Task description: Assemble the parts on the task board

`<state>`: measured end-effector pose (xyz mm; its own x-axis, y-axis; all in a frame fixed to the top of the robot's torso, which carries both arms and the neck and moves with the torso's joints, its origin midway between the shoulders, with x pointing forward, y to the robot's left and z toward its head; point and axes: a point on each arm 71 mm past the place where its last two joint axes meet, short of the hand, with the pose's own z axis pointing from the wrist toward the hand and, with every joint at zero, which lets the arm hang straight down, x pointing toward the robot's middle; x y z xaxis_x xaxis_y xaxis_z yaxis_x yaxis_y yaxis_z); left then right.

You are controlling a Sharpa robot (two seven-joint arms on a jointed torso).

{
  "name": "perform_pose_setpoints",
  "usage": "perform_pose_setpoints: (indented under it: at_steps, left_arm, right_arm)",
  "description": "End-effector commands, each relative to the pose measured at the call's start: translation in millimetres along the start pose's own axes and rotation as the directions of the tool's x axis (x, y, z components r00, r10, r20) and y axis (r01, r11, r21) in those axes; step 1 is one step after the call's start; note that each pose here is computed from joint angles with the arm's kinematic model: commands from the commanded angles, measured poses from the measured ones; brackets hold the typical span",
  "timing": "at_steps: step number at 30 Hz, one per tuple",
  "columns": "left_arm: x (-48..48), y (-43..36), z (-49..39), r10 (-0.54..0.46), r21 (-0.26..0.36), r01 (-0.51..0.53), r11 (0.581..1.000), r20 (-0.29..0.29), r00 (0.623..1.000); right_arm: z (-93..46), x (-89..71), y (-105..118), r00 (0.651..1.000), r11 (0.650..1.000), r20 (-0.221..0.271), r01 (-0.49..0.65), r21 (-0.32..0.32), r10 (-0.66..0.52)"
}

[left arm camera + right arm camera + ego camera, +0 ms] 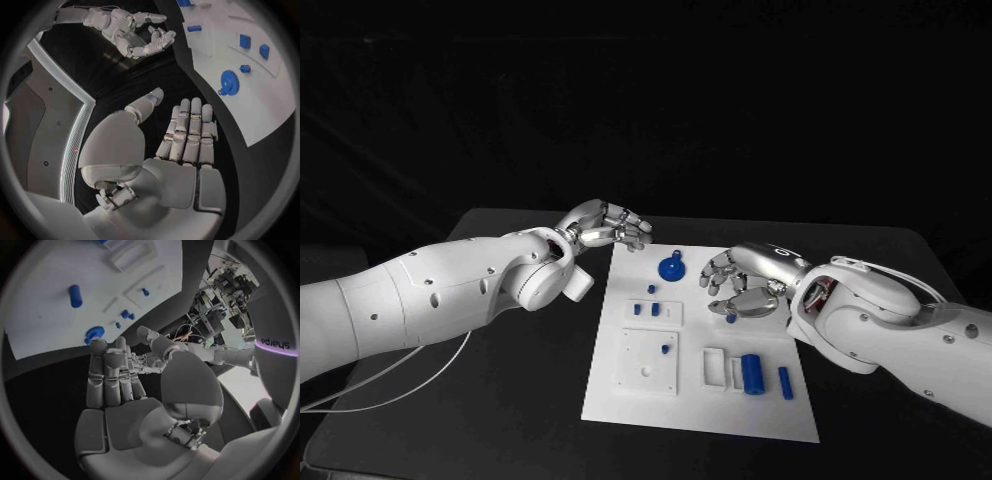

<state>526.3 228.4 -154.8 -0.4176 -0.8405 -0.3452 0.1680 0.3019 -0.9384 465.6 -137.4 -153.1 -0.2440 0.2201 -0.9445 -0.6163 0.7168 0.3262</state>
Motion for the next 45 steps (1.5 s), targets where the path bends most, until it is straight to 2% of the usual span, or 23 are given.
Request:
perform_pose_setpoints:
  at_steps: [1,8,11,18,27,34,45]
  left_arm:
    - [-0.1,-1.2,-0.3,-0.008,0.017,0.009,1.000,-0.010,1.000]
    - [0.8,-1.2,1.2,-0.009,0.018,0.010,1.000,-0.014,1.000]
    - [1.3,-1.2,1.6,-0.010,0.018,0.010,1.000,-0.016,1.000]
    - [0.5,-0.7,1.7,-0.009,0.017,0.009,1.000,-0.014,1.000]
    - [-0.6,0.2,1.3,-0.009,0.015,0.009,1.000,-0.013,1.000]
    - [0.3,-0.2,1.7,-0.009,0.017,0.009,1.000,-0.014,1.000]
    - [0.4,-0.4,1.6,-0.009,0.016,0.009,1.000,-0.014,1.000]
  right_arm:
    - [-2.5,3.7,-10,0.995,0.998,-0.087,-0.053,0.020,0.054]
    - [-1.7,0.4,-21,0.995,0.997,-0.068,0.078,0.025,-0.076]
    - [-3.7,1.4,-27,0.990,0.992,-0.086,0.115,0.050,-0.110]
    - [-2.6,9.6,-39,0.988,0.990,-0.110,0.119,0.080,-0.110]
    - [-2.2,17.7,-46,0.983,0.984,-0.125,0.145,0.102,-0.132]
    - [-1.8,27.9,-46,0.978,0.983,-0.159,0.153,0.103,-0.136]
    - [1.9,36.1,-49,0.971,0.974,-0.162,0.196,0.114,-0.176]
